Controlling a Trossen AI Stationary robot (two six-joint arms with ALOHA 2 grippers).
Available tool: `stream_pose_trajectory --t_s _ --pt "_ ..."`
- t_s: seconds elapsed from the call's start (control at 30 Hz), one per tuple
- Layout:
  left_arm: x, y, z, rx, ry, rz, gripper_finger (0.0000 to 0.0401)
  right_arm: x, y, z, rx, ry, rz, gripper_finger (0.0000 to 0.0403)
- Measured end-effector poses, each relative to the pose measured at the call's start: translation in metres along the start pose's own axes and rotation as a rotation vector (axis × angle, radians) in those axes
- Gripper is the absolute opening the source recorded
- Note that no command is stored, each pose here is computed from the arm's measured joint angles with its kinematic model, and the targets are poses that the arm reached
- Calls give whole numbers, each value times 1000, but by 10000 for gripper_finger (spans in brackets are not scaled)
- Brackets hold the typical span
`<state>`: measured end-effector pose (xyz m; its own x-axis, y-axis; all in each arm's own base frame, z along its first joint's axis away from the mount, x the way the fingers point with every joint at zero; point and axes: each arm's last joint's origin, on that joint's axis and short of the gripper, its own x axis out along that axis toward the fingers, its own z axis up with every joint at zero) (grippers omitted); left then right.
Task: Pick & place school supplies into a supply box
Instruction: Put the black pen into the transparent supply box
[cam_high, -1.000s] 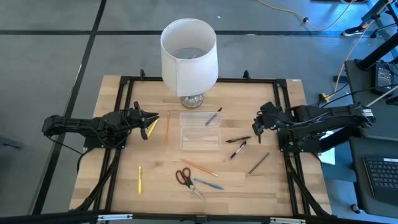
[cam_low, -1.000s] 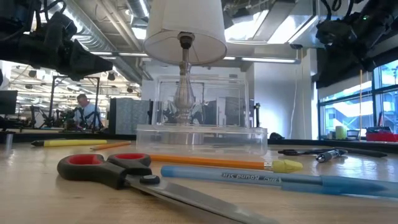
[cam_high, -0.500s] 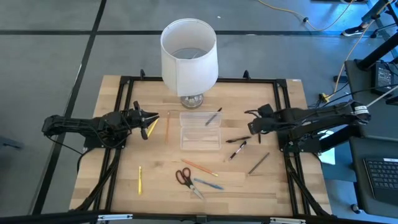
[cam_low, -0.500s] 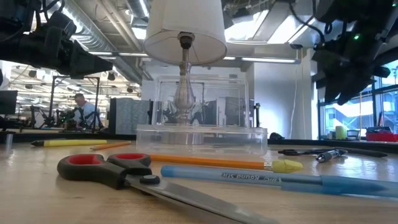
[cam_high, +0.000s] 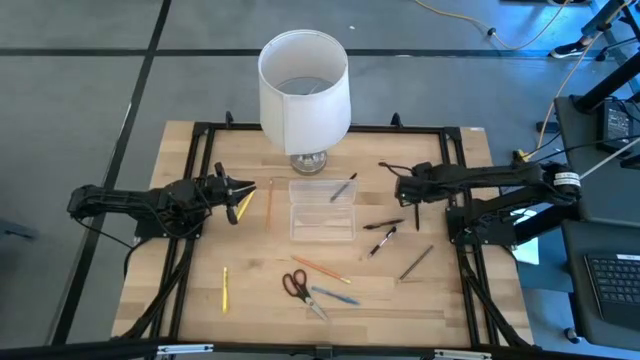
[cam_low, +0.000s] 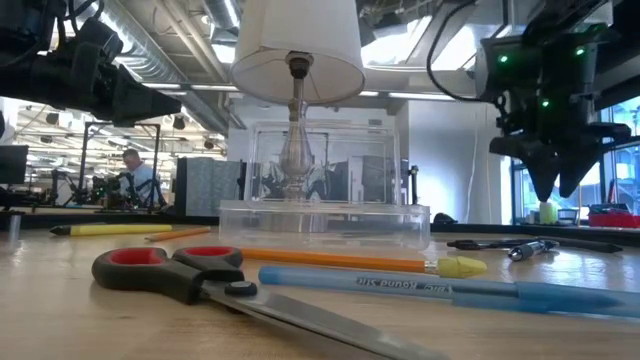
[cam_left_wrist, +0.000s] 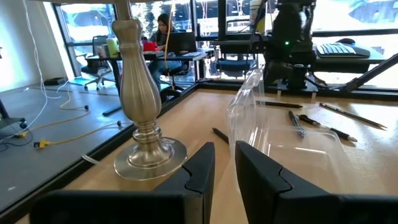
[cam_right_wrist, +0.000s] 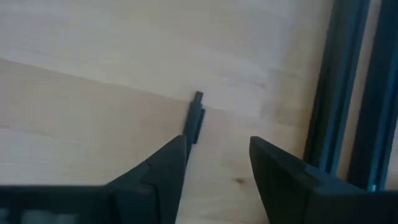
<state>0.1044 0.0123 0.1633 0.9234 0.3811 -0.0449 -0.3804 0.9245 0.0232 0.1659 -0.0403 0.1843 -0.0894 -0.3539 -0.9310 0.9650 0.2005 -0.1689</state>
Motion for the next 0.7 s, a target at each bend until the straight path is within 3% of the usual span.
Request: stream_pose_trajectory --t_s 0.4,0.7 --pt "0 0 0 -1 0 -1 59 11 -7 25 -40 87 69 178" --pt "0 0 0 -1 0 -1 59 21 -6 21 -34 151 96 178"
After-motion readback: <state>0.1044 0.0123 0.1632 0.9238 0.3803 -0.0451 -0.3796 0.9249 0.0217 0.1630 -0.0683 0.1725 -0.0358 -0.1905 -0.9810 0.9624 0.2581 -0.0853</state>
